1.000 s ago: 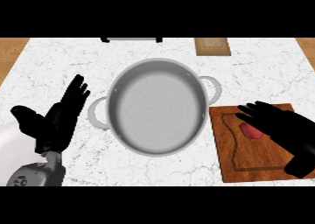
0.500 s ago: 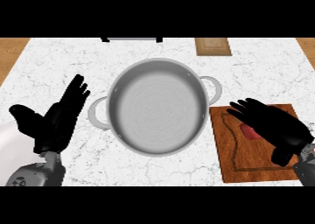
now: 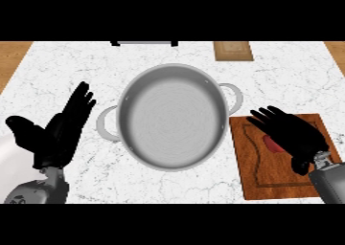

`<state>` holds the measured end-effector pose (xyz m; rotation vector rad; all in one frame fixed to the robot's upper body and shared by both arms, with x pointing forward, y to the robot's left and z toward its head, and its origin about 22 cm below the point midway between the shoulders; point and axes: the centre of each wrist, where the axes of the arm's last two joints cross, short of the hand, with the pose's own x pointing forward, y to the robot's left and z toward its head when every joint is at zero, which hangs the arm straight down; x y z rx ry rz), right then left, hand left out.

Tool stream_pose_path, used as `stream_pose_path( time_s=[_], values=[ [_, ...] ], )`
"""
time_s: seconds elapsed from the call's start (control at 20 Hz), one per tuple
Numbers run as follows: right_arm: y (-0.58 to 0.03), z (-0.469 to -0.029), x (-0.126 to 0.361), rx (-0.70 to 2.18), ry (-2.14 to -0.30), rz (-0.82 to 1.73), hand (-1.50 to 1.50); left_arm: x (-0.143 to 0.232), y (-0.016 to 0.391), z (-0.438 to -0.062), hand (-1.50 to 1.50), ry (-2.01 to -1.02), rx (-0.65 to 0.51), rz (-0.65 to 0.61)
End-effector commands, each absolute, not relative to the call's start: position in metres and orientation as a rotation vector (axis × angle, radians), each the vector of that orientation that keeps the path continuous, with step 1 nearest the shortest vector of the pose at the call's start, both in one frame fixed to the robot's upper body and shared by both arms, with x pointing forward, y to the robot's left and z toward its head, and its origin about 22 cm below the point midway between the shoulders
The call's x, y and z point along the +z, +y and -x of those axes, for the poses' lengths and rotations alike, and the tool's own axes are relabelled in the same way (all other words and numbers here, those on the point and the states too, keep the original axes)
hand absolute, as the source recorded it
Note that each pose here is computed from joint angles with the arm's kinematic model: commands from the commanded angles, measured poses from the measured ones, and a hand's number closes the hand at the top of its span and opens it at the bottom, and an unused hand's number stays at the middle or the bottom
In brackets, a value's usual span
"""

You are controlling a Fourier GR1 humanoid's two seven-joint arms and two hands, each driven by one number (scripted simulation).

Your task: Pick the bell pepper from the cutting board and place it in the pot

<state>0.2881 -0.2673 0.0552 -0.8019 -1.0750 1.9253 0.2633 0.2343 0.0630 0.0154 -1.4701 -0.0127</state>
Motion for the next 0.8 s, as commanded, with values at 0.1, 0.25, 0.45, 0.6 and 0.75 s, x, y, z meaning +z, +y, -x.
stream_pose_path(
  time_s=[0.1, 0.25, 0.45, 0.6, 0.75],
  values=[
    [-0.261, -0.286, 0.065, 1.938, -1.037, 0.825, -1.50, 0.061, 0.245, -0.270, 0.00, -1.474, 0.011, -0.021],
    [-0.261, -0.291, 0.028, 1.953, -1.127, 0.674, 1.50, 0.053, 0.228, -0.258, 0.00, -1.456, -0.038, 0.010],
    [-0.258, -0.299, 0.028, 1.965, -1.240, 0.669, 1.50, 0.059, 0.211, -0.262, 0.00, -1.489, -0.023, -0.022],
    [-0.286, -0.294, 0.020, 1.982, -1.231, 0.659, 1.50, 0.068, 0.214, -0.262, 0.00, -1.482, 0.006, -0.016],
    [-0.271, -0.295, 0.025, 1.965, -1.277, 0.670, 1.50, 0.060, 0.206, -0.268, 0.00, -1.471, -0.007, -0.018]
  ],
)
